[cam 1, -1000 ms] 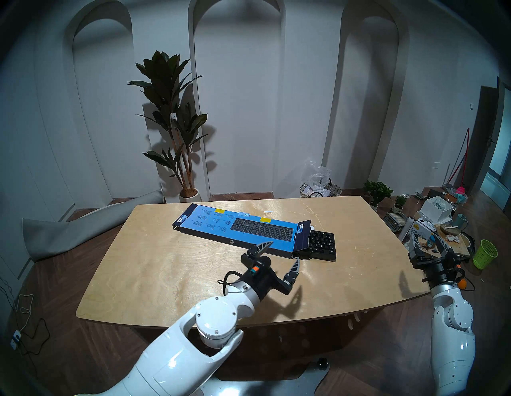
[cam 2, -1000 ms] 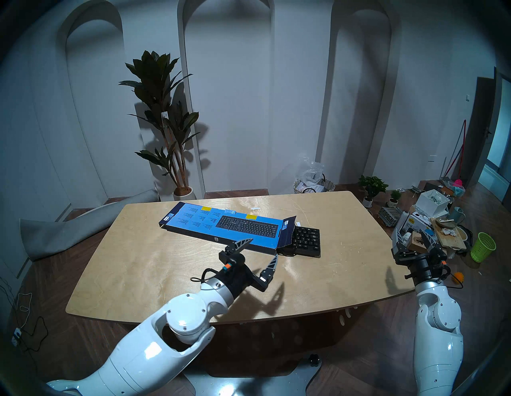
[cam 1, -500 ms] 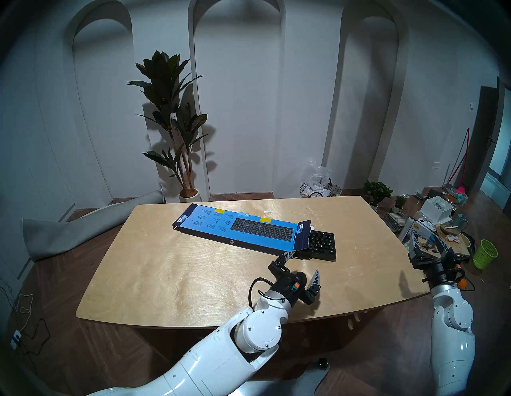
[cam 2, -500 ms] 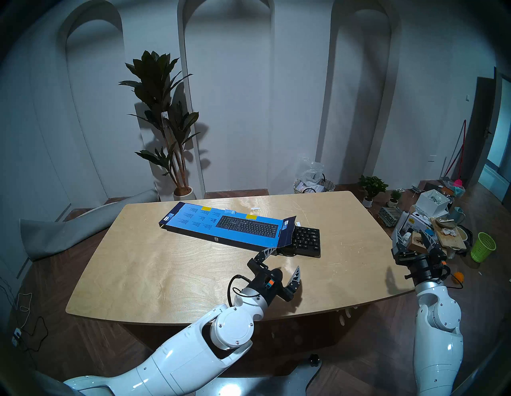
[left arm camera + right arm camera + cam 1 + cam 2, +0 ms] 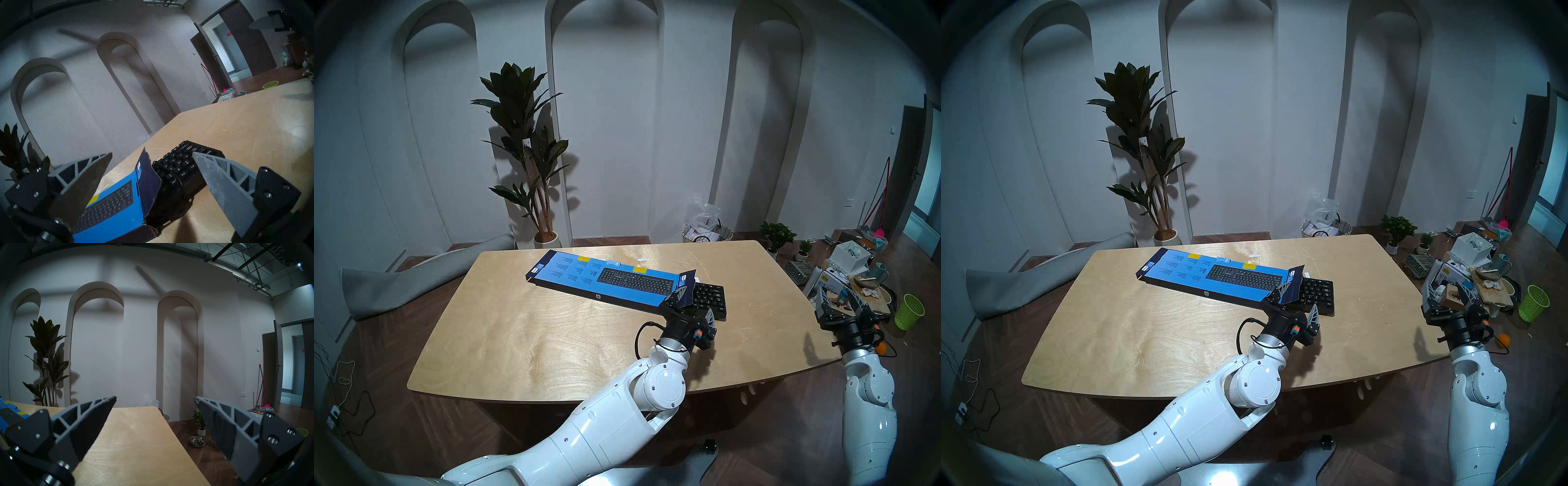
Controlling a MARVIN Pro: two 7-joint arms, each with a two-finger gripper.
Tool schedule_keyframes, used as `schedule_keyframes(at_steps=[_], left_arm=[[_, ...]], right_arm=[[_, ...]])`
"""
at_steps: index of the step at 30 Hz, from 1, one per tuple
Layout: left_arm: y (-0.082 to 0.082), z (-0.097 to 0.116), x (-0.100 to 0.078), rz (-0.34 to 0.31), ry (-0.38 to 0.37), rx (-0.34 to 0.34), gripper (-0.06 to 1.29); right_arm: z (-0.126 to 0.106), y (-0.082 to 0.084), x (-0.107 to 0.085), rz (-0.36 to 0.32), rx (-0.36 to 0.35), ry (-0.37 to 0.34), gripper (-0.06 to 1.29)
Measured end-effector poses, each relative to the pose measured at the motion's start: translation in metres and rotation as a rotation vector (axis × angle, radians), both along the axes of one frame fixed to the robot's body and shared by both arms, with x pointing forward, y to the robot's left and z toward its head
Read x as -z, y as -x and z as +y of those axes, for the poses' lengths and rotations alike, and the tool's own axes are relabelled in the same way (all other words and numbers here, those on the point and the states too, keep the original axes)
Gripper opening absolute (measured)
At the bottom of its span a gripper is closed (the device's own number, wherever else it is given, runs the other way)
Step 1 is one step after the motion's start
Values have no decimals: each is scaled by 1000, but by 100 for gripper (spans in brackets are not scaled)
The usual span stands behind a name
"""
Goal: Unwrap the new keyboard and set the wrapping aside
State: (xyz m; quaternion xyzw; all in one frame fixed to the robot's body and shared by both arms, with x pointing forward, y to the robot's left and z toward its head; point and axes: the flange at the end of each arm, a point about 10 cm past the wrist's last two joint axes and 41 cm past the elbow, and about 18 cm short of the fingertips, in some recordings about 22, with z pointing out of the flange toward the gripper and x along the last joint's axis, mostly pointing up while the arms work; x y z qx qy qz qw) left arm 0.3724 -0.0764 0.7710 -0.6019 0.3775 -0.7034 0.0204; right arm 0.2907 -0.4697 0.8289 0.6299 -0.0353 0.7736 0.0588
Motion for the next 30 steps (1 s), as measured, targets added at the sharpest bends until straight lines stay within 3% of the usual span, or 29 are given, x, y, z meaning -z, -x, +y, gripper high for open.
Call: schedule_keyframes(at_steps=[9, 20, 26, 30], left_arm=[[-24, -9, 16, -14, -53, -55, 124], [-74, 12, 10, -22, -33, -202, 124], [-90, 22, 13, -24, -10, -242, 124], [-92, 23, 16, -28, 11, -242, 124]], right_arm=[[0, 0, 0, -1, 0, 0, 125], [0, 0, 0, -1, -1, 0, 125], [0, 0, -1, -1, -1, 1, 125], [0, 0, -1, -2, -1, 1, 125]])
